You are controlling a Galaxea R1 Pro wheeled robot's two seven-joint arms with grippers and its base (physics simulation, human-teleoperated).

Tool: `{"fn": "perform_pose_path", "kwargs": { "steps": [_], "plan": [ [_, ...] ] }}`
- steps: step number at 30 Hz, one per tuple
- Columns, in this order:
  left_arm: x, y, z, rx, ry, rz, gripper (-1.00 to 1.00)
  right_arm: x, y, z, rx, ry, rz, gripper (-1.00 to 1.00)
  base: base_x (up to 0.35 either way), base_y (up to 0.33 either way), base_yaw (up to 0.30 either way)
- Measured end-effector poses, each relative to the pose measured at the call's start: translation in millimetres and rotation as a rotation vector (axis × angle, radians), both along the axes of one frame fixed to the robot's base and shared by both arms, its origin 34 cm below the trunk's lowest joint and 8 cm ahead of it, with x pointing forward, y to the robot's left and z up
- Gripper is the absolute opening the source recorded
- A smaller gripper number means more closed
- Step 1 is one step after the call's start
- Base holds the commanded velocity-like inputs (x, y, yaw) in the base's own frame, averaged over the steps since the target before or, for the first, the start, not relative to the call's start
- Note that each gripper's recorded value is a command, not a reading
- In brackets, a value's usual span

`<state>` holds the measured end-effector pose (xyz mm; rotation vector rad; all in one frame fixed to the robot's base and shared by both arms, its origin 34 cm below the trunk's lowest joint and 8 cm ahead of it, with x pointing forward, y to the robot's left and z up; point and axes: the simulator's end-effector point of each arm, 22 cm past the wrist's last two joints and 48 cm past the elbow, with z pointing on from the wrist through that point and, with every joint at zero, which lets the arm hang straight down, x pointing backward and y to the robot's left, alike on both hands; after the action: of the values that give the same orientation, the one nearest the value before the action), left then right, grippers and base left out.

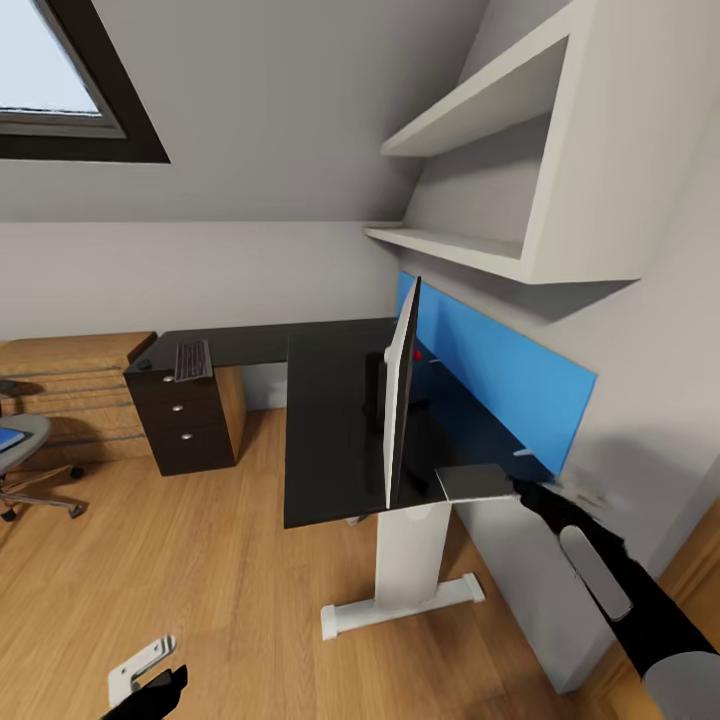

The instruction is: In the bedroom, organize the workspace by keeping the computer under the desk, ensuring the monitor is on the desk, placing the keyboard on the desk next to the monitor, placing the mouse on the desk next to the keyboard, moving the folder from the swivel chair onto the desk next to the mouse, stacking the notebook on top of the folder with the pen on top of the notebook, and positioning the swivel chair next to the desk.

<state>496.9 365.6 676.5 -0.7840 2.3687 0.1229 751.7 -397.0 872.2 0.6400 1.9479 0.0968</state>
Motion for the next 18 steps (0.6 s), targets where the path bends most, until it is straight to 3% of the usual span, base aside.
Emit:
{"fn": "perform_pose_path", "kwargs": {
  "steps": [8,18],
  "plan": [
    [-1.7,1.3,-16.2,0.012,-0.004,0.005,1.00,-4.0,-27.7,-19.2,0.149,-0.024,-0.075,1.00,0.000,0.000,0.000],
    [-2.8,1.4,-33.7,0.018,0.000,0.002,1.00,-9.8,-23.5,-52.6,0.310,0.002,-0.091,1.00,0.000,0.000,0.000]
  ]
}}
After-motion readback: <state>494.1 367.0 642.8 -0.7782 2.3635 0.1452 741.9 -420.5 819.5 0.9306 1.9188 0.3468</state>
